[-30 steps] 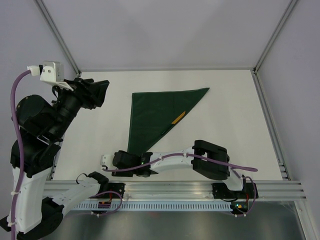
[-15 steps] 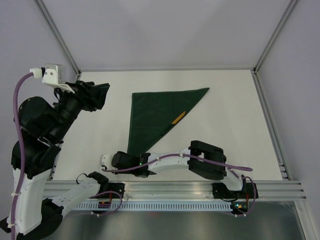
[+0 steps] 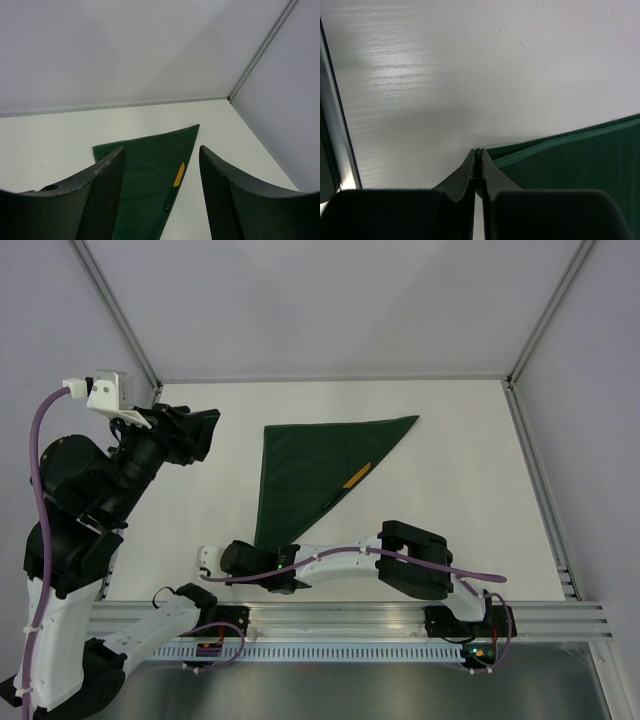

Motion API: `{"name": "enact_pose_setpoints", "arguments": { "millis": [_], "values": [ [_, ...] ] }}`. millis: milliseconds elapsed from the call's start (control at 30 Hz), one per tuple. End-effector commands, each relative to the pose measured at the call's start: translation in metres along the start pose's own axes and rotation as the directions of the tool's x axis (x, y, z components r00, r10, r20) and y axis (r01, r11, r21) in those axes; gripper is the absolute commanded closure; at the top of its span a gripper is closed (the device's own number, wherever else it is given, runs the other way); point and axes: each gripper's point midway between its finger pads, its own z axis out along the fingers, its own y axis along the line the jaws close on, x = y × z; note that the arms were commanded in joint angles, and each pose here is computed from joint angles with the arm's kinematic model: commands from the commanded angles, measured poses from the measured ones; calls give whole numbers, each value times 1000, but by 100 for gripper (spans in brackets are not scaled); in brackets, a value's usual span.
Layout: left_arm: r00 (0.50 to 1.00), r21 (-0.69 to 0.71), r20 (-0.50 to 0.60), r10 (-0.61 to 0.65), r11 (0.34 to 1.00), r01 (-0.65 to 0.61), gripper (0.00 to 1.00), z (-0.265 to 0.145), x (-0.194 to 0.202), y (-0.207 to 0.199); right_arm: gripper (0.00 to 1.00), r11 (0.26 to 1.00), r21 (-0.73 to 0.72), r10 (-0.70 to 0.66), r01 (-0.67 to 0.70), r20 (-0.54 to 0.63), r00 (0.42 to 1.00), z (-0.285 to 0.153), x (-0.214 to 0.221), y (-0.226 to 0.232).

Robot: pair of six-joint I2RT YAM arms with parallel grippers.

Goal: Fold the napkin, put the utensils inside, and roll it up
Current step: Fold the napkin at the center of the board.

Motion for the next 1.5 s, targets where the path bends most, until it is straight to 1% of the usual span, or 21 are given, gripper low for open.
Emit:
{"name": "enact_pose_setpoints", "arguments": {
  "millis": [0, 167, 267, 433, 533, 633, 733, 933, 1233, 1467],
  "values": [
    [999, 11, -15, 43, 999, -43, 35, 0, 5, 0, 91, 998, 53, 25, -26, 18, 1000, -9, -17, -21],
    [999, 7, -20, 42, 999, -42, 35, 3, 8, 1, 91, 993, 53, 107, -108, 30, 994, -19, -24, -40],
    [999, 8, -21, 42, 999, -42, 35, 6, 9, 1, 92, 982, 62, 176, -177, 30, 984, -23, -21, -64],
    [999, 14, -25, 39, 999, -39, 35, 9, 10, 0, 93, 964, 67, 256, -258, 43, 966, -36, -20, -91],
    [999, 17, -29, 38, 999, -38, 35, 12, 12, -1, 94, 948, 86, 303, -306, 46, 952, -42, -14, -117],
    [999, 22, -28, 38, 999, -38, 35, 14, 13, -2, 94, 926, 115, 358, -361, 43, 933, -50, 0, -147],
    [999, 29, -34, 39, 999, -38, 35, 18, 15, -4, 95, 890, 164, 425, -425, 40, 905, -59, 24, -188],
    [998, 50, -45, 33, 998, -31, 36, 30, 19, -9, 95, 833, 246, 503, -496, 38, 864, -80, 71, -240],
    [997, 72, -76, 23, 997, -17, 36, 51, 32, -14, 96, 752, 359, 583, -553, 29, 812, -103, 141, -299],
    [995, 83, -96, 22, 996, -14, 36, 63, 40, -16, 98, 698, 416, 629, -583, 34, 777, -114, 181, -330]
  ]
}}
